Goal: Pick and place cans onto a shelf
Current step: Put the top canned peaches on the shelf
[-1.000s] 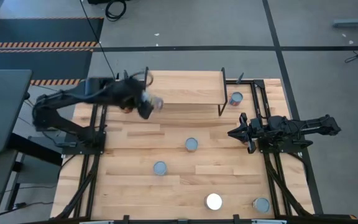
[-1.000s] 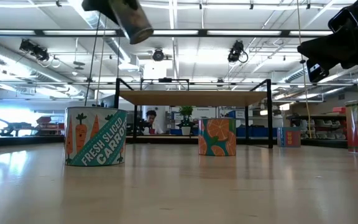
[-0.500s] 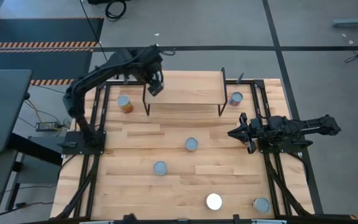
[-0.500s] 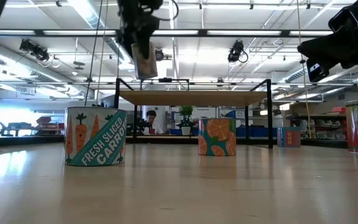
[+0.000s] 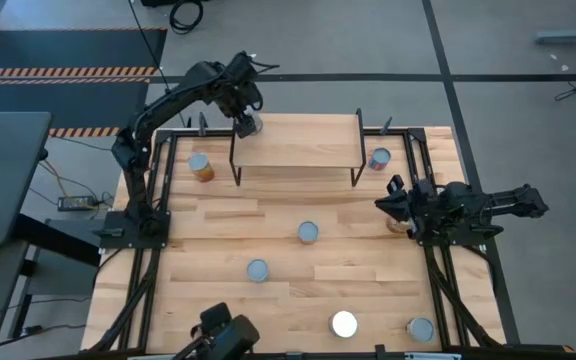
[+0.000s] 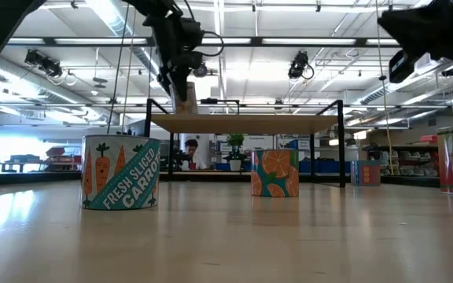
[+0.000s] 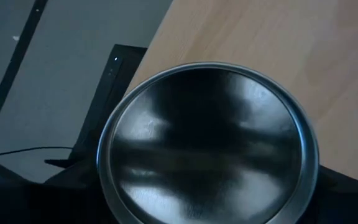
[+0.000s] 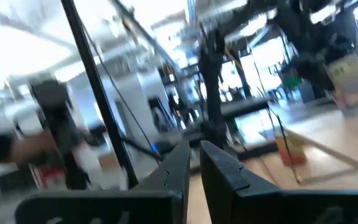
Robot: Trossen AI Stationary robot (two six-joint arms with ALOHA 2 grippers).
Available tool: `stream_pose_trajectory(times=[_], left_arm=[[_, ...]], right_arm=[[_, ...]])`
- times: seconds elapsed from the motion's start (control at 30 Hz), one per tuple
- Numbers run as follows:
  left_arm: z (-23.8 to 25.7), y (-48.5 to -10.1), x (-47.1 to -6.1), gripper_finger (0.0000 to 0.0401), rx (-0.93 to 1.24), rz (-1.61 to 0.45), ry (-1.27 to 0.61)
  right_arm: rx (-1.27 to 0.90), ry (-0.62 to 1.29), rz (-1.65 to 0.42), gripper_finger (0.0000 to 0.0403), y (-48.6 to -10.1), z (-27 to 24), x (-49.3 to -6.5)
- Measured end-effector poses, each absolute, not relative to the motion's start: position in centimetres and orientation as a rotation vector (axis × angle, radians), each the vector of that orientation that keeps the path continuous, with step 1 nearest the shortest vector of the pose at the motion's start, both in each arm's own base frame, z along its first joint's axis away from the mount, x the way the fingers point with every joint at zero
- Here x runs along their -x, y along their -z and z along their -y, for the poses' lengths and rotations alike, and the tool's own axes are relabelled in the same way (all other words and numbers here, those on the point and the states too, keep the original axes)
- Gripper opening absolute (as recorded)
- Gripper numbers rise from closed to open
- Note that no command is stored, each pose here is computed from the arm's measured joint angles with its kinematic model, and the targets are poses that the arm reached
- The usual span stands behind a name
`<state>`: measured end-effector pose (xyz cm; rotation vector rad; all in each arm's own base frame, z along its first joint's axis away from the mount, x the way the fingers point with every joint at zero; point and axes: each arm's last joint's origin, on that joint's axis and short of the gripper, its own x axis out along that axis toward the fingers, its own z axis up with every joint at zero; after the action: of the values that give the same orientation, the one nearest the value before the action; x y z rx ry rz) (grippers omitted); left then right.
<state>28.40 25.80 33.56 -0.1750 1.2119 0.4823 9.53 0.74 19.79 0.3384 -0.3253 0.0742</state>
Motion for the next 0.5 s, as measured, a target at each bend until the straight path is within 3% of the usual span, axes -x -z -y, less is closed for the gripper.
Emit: stream_pose_trajectory(times=[0.27,0.5], left_arm=[[-25.8,-33.6,-29.1,0.0344,0.155,-1.167,-0.469],[-25.8,-33.6,-29.1,0.0376,0.146,-1.171,-0.463]], right_arm=[[-0.415,0.197,0.417,0.0044,-20.2,0.1,-9.3],[-0.492,0.263,0.44,0.0044,-20.2,0.3,-9.2]])
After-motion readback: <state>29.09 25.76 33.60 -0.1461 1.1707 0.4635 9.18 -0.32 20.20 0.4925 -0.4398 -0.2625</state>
